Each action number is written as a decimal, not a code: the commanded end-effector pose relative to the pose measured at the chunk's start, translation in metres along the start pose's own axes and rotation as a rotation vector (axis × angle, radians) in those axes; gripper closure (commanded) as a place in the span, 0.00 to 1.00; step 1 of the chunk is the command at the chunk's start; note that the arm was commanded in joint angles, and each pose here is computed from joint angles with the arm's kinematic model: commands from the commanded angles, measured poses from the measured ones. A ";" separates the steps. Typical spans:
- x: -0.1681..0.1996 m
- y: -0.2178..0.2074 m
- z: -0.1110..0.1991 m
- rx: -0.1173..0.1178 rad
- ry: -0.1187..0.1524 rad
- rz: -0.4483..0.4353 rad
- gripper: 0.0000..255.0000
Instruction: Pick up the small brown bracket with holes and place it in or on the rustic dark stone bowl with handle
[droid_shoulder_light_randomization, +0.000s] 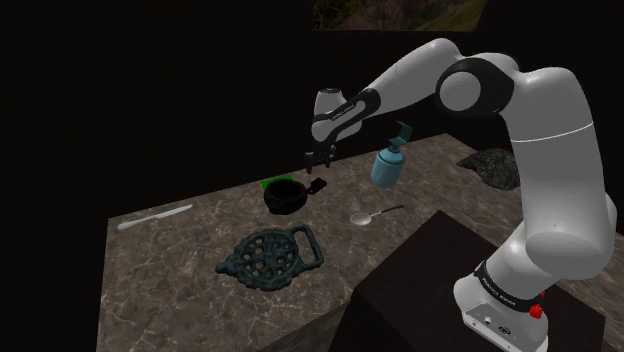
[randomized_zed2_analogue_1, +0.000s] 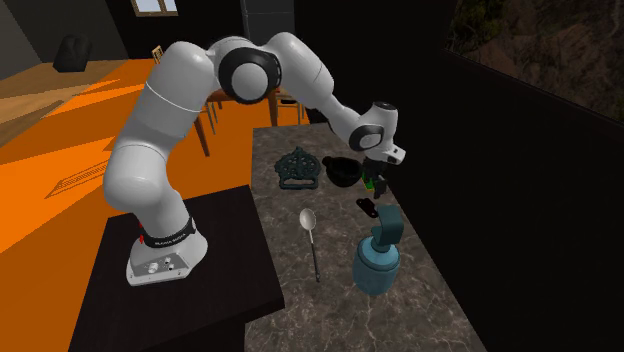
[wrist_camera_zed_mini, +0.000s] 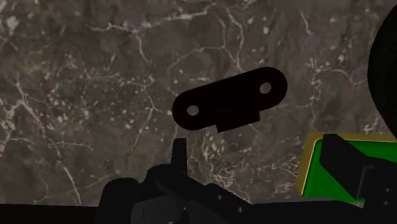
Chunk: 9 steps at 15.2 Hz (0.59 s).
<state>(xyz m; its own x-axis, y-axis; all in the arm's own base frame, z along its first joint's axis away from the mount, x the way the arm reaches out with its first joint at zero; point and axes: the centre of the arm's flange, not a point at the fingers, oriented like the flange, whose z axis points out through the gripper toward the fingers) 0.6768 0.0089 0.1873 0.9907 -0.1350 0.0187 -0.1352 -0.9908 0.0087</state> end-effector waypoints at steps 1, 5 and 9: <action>0.012 0.000 0.011 -0.004 0.006 0.003 0.00; 0.012 0.000 0.032 -0.004 0.006 0.003 0.00; 0.012 0.000 0.051 -0.004 0.006 0.003 0.00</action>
<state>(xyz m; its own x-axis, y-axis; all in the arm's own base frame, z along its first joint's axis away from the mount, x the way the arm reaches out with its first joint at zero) 0.6894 0.0067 0.1396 0.9901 -0.1383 0.0239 -0.1387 -0.9903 0.0122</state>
